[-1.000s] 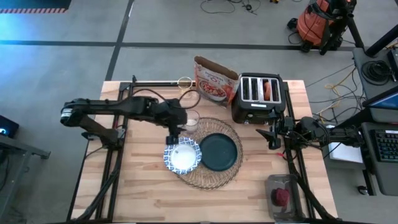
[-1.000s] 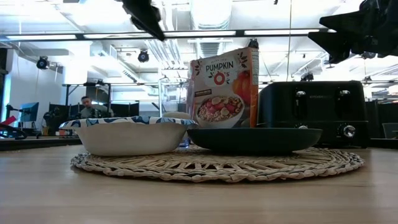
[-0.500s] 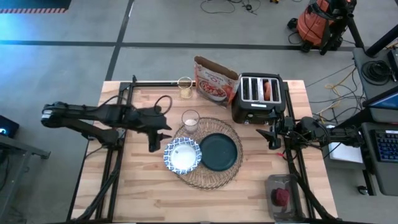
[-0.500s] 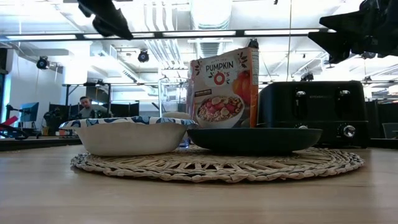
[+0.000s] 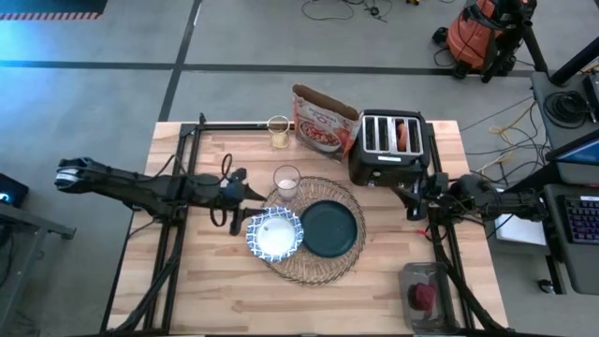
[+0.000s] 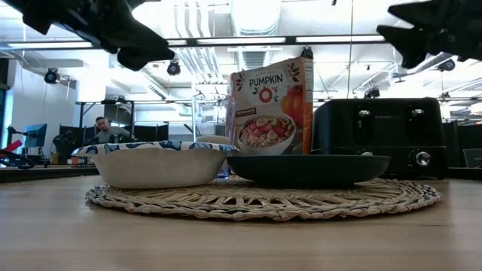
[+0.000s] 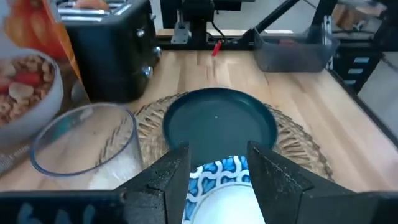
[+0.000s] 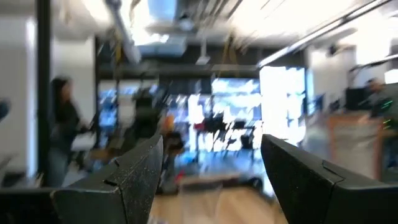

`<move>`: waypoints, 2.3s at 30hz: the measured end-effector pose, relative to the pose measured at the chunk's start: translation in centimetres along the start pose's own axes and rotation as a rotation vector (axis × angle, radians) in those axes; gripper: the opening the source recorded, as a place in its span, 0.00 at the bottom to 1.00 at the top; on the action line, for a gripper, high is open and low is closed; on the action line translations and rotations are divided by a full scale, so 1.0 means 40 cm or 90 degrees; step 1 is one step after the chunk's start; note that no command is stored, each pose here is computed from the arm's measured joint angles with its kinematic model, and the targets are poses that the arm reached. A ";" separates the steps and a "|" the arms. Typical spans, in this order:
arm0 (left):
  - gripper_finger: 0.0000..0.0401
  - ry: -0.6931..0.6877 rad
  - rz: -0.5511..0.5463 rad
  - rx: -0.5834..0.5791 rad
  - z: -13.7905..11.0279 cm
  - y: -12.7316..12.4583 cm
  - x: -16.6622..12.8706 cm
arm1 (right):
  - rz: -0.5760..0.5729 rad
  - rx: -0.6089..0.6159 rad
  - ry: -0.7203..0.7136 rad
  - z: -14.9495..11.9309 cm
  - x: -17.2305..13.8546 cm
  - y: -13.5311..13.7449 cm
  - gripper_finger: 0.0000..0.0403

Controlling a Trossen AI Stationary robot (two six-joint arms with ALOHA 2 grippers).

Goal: Arrange a breakfast setting
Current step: Pour the cereal from the orange cereal box into the white bowl

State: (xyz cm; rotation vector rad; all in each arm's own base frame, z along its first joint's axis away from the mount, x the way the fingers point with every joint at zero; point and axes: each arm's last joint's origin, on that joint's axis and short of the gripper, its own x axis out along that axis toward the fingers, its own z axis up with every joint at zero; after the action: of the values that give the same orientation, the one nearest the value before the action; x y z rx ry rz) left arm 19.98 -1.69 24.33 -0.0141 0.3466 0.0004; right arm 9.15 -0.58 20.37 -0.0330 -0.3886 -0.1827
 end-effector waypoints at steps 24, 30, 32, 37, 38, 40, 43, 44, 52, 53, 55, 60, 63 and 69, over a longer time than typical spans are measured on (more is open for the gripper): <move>0.35 -0.031 -0.044 0.022 0.033 0.036 -0.029 | -0.047 0.115 -0.046 0.017 0.001 -0.006 0.65; 0.35 -0.027 -0.020 0.009 0.032 0.064 -0.041 | -0.067 0.135 -0.031 0.016 0.010 -0.007 0.65; 0.35 -0.025 -0.010 0.005 0.030 0.072 -0.044 | -0.108 0.163 -0.023 0.026 0.019 -0.011 0.65; 0.35 -0.028 0.011 0.007 0.029 0.088 -0.048 | -0.225 0.091 0.099 0.043 0.064 -0.016 0.65; 0.35 -0.028 0.015 0.007 0.029 0.090 -0.048 | -0.249 0.076 0.119 0.051 0.076 -0.017 0.65; 0.35 -0.029 0.020 0.006 0.029 0.094 -0.049 | -0.288 0.050 0.165 0.062 0.107 -0.017 0.65; 0.35 -0.030 0.025 0.005 0.029 0.097 -0.052 | -0.313 0.031 0.245 0.070 0.156 -0.012 0.65; 0.35 -0.030 0.026 0.005 0.029 0.098 -0.054 | -0.322 0.033 0.265 0.076 0.171 -0.010 0.65; 0.35 -0.029 0.052 0.018 0.024 0.114 -0.077 | -0.392 0.021 0.362 0.098 0.267 -0.014 0.65; 0.35 -0.024 0.056 0.017 0.022 0.116 -0.079 | -0.401 0.005 0.371 0.098 0.276 -0.016 0.65; 0.35 -0.017 0.064 0.013 0.019 0.121 -0.083 | -0.410 -0.055 0.401 0.089 0.293 -0.019 0.65; 0.35 -0.004 0.075 0.007 0.013 0.127 -0.095 | -0.465 -0.179 0.435 0.083 0.337 -0.027 0.65; 0.35 -0.003 0.078 0.006 0.012 0.128 -0.102 | -0.453 -0.196 0.459 0.069 0.358 -0.024 0.65; 0.35 -0.002 0.089 0.002 0.012 0.134 -0.105 | -0.476 -0.207 0.478 0.051 0.387 -0.036 0.65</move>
State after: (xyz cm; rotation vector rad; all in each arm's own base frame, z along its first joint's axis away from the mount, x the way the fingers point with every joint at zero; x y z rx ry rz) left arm 16.18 3.70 26.12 0.0133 0.3431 0.1384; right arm 22.22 -4.52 28.12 -0.1338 0.4028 -0.9628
